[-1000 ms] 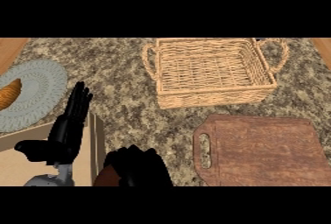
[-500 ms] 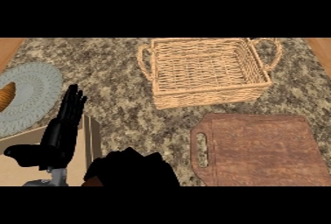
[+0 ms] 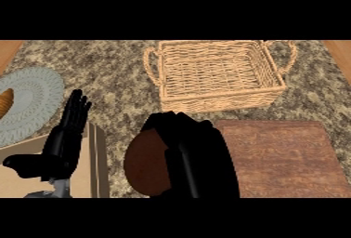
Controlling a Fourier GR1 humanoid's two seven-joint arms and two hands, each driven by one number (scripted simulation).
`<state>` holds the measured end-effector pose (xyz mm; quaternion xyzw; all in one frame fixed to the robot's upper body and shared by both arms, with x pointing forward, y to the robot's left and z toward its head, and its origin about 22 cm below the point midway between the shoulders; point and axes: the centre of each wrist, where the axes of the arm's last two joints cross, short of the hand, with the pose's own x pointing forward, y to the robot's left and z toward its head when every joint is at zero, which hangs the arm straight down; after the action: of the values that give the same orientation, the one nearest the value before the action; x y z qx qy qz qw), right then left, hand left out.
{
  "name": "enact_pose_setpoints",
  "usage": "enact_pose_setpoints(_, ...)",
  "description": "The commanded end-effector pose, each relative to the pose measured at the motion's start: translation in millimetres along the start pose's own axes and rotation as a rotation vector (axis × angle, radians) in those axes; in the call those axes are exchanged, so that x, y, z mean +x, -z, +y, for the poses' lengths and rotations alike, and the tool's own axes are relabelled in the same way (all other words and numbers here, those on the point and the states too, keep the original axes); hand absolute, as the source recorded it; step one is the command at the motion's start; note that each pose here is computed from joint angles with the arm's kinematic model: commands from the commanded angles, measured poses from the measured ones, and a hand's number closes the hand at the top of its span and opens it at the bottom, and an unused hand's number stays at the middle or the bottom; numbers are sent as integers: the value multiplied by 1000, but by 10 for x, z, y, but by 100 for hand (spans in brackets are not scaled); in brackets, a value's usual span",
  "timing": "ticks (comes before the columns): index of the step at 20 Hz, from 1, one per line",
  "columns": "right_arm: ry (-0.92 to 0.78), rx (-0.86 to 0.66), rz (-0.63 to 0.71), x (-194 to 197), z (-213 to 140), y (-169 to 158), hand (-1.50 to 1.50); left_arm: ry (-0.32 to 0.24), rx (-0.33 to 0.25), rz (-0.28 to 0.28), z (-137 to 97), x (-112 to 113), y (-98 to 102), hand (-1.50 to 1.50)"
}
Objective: Pick the cupcake from the cutting board and place it in the basket
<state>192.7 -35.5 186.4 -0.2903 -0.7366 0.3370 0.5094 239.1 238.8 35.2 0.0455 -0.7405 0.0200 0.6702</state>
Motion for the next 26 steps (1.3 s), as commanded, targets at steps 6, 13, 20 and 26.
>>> enact_pose_setpoints(6, -13, -33, 113, -532, -417, 414, 150, -17, 9, -10, 4, -130, -169, 0)
enact_pose_setpoints(13, -76, -37, 141, -845, -281, 643, 150, -6, 7, 12, -30, -45, -2, 0)
enact_pose_setpoints(20, -147, 17, 145, -1226, -310, 725, 150, 14, 16, 4, -26, -76, 6, 0)
enact_pose_setpoints(26, -118, 33, 171, -1403, -23, 866, 150, -18, 10, -7, -112, -24, 116, 0)
